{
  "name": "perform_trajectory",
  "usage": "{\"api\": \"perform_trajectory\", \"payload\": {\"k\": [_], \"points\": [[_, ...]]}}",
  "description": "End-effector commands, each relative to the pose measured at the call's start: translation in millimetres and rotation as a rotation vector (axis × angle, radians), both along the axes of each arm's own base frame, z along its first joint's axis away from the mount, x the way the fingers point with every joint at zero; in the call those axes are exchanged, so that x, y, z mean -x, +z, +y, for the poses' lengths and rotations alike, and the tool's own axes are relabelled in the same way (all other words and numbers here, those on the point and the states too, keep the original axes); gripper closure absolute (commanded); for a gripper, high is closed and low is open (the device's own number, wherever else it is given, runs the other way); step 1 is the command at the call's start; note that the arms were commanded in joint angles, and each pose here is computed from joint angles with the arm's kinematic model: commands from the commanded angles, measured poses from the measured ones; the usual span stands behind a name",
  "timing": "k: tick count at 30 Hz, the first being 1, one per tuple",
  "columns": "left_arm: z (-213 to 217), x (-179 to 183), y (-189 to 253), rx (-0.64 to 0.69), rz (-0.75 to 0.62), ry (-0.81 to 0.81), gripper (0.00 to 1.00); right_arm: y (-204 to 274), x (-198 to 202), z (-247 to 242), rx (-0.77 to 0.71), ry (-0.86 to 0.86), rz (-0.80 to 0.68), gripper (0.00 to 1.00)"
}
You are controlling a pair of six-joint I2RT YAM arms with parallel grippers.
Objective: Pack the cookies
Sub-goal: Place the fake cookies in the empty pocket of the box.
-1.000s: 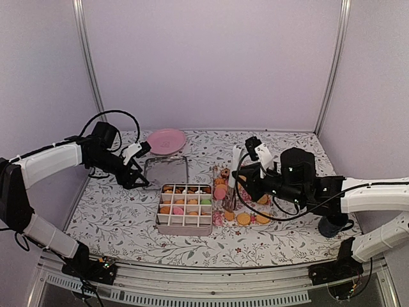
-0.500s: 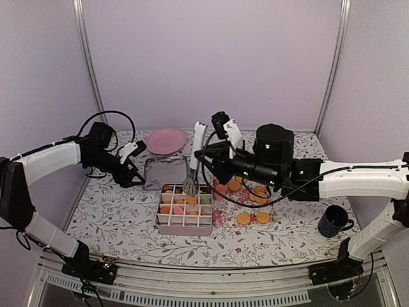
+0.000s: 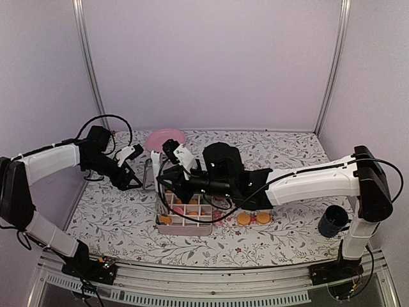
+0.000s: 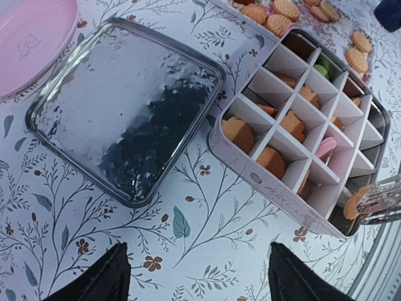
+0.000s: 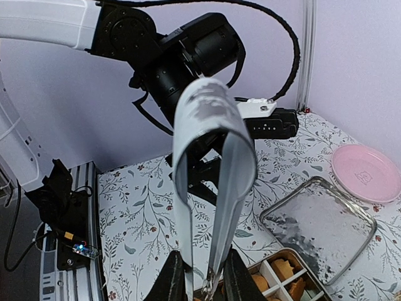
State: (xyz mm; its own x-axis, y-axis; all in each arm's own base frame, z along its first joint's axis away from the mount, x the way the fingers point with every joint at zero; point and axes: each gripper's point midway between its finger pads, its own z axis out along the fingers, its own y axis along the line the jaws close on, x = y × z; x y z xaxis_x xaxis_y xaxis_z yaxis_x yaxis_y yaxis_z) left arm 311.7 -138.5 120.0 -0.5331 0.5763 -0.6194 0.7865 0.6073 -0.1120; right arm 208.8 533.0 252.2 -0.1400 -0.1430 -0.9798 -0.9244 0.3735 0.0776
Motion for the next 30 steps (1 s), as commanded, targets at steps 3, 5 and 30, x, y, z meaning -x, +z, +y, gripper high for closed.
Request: {"api": "perform_trajectory", "payload": {"k": [3,5,30], "points": [[3,5,3,0.000,-0.019,-0.009,0.24,20,-4,13,-0.090,-0.001,-0.014,1.00],[4,6,2,0.000,-0.018,-0.010,0.24,15,-5,14,-0.083,-0.013,-0.015,1.00],[0,6,7,0.022,-0.031,-0.019,0.23,42,-7,8,-0.145,-0.036,-0.018,0.72]]}}
